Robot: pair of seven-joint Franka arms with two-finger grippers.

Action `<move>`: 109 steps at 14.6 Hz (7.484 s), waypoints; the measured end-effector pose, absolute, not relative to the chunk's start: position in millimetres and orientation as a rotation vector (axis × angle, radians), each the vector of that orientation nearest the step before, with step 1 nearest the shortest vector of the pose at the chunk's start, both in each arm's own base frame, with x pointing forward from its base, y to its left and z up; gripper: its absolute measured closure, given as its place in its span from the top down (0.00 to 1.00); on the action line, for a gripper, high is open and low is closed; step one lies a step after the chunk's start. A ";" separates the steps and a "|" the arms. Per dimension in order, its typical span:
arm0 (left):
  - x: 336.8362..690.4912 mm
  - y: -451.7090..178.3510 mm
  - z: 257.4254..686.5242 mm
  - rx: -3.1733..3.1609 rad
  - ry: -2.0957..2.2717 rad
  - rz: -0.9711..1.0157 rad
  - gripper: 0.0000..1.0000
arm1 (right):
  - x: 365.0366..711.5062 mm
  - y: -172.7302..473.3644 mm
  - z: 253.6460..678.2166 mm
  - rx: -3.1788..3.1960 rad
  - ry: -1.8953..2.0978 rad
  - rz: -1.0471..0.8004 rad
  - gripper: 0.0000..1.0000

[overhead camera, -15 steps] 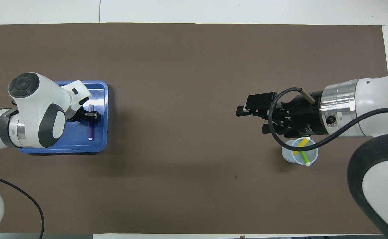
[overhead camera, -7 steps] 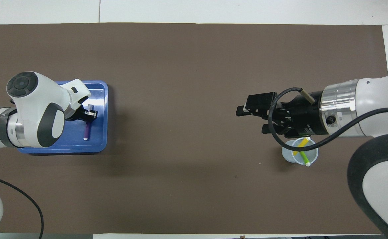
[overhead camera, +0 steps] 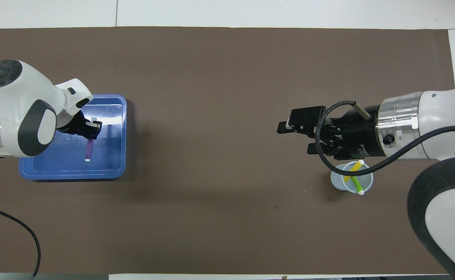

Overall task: Transfer and insert pens with both arms
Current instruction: 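Grasp the purple pen with the left gripper while the right gripper withdraws, then carry the purple pen to center while the right gripper reaches it, then close the right gripper on the purple pen and open the left gripper, then insert the purple pen into the cup with the right gripper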

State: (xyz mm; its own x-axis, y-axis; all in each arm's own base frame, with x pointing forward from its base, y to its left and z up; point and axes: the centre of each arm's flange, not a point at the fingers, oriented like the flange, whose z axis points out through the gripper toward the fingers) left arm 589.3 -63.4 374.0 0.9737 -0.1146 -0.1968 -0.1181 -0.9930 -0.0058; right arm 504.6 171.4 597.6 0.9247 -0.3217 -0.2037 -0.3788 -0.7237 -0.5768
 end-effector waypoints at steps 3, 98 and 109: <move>595.1 -73.8 431.9 -3.157 -0.028 0.404 0.16 | 505.0 171.2 598.0 -2.436 0.499 0.112 1.00; 514.1 -99.6 619.2 -3.130 -0.257 0.299 1.00 | 467.3 35.6 480.9 -3.079 -0.620 0.016 0.19; 496.9 -73.2 665.1 -3.144 0.103 0.181 1.00 | 465.8 29.9 484.1 -3.081 -0.634 -0.003 0.93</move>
State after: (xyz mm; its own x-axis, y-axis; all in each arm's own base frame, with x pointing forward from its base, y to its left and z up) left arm 496.9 -73.2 665.1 0.9912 -0.0657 -0.1146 -0.0646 -0.9978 0.0131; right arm 465.8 29.9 484.1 0.9187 0.3949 0.0012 0.3949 -0.9187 0.0048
